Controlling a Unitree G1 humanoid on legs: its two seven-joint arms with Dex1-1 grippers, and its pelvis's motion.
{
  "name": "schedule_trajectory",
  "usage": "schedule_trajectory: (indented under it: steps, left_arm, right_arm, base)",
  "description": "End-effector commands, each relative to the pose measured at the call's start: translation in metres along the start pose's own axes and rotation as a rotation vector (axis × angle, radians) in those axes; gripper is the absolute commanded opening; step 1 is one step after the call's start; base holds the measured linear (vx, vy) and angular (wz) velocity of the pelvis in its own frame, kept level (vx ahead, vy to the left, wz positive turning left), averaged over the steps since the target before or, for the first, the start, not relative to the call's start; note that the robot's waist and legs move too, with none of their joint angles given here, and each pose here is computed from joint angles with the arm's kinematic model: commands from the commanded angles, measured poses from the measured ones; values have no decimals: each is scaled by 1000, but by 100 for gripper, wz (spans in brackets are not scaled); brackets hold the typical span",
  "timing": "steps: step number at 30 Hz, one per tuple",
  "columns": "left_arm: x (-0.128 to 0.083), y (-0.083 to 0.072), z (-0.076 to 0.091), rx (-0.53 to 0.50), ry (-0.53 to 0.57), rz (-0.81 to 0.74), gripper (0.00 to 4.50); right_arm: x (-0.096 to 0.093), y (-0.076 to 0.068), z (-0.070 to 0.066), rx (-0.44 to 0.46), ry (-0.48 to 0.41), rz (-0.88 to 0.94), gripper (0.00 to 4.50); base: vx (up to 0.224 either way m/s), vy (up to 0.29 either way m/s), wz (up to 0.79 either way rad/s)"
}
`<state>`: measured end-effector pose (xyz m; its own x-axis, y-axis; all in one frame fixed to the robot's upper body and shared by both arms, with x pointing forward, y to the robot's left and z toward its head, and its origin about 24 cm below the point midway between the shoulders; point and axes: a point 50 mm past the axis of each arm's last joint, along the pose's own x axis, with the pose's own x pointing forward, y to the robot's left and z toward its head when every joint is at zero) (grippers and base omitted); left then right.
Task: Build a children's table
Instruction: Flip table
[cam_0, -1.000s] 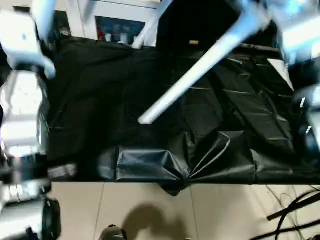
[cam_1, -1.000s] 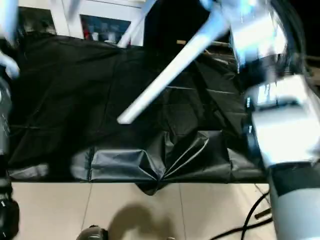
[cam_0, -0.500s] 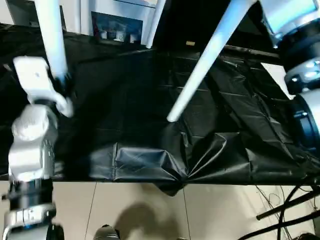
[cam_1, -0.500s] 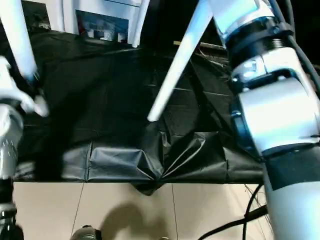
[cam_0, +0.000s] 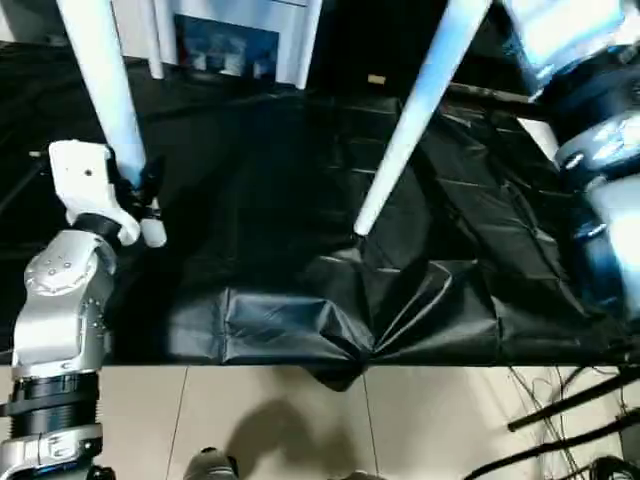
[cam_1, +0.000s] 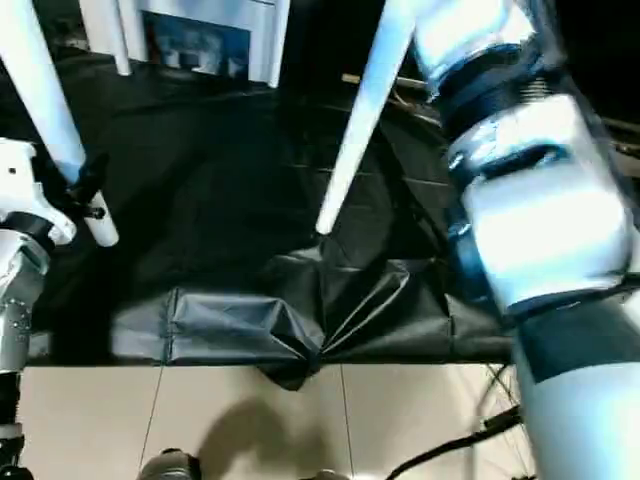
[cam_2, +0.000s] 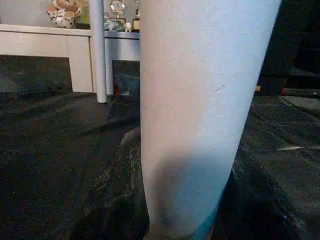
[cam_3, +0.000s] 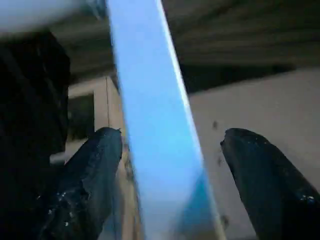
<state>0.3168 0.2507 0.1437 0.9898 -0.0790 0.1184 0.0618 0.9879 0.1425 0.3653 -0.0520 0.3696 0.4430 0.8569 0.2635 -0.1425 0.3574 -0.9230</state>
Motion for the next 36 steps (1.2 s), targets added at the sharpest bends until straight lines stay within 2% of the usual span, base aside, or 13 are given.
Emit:
schedule_trajectory:
  steps: [1,6,11,12,14,15,16,17,19,22,29,31,36]
  left_arm:
    - [0,-7,-14,7,69,-51,163]
    - [3,-8,-12,42,69,-67,161]
    - [1,-5,-19,82,98,-77,161]
    - [-1,-2,-20,103,109,-81,161]
    - [-3,0,-22,128,128,-96,161]
    - [-5,2,-24,149,149,-118,161]
    - [-6,3,-24,151,152,-124,161]
    - [-8,4,-27,152,167,-155,161]
    - [-12,5,-29,153,180,-217,161]
    - [-19,11,-35,155,210,-279,161]
    - [-24,27,-34,182,228,-273,161]
    - [-24,28,-33,189,231,-277,161]
    - [-24,30,-33,194,236,-267,161]
  right_arm:
    - [-6,0,3,-13,-50,-12,349]
    - [-14,8,8,-20,-159,-92,349]
    - [-37,37,9,133,-300,-208,349]
    - [-49,59,4,235,-297,-233,349]
    - [-62,85,-6,330,-244,-248,349]
    - [-73,105,-15,402,-185,-262,349]
    - [-76,109,-17,418,-172,-269,349]
    - [-91,132,-27,513,-95,-322,349]
    - [-109,150,-38,559,-5,-398,349]
    - [-138,160,-46,615,90,-570,349]
    - [-169,162,-46,686,169,-671,349]
    - [-171,162,-47,690,182,-683,377]
    - [-175,172,-73,850,342,-685,402]
  base:
    - [0,0,0]
    - [0,0,0]
    - [0,0,0]
    - [0,0,0]
    - [0,0,0]
    - [0,0,0]
    - [0,0,0]
    - [0,0,0]
    - [0,0,0]
    - [0,0,0]
    - [0,0,0]
    - [0,0,0]
    - [0,0,0]
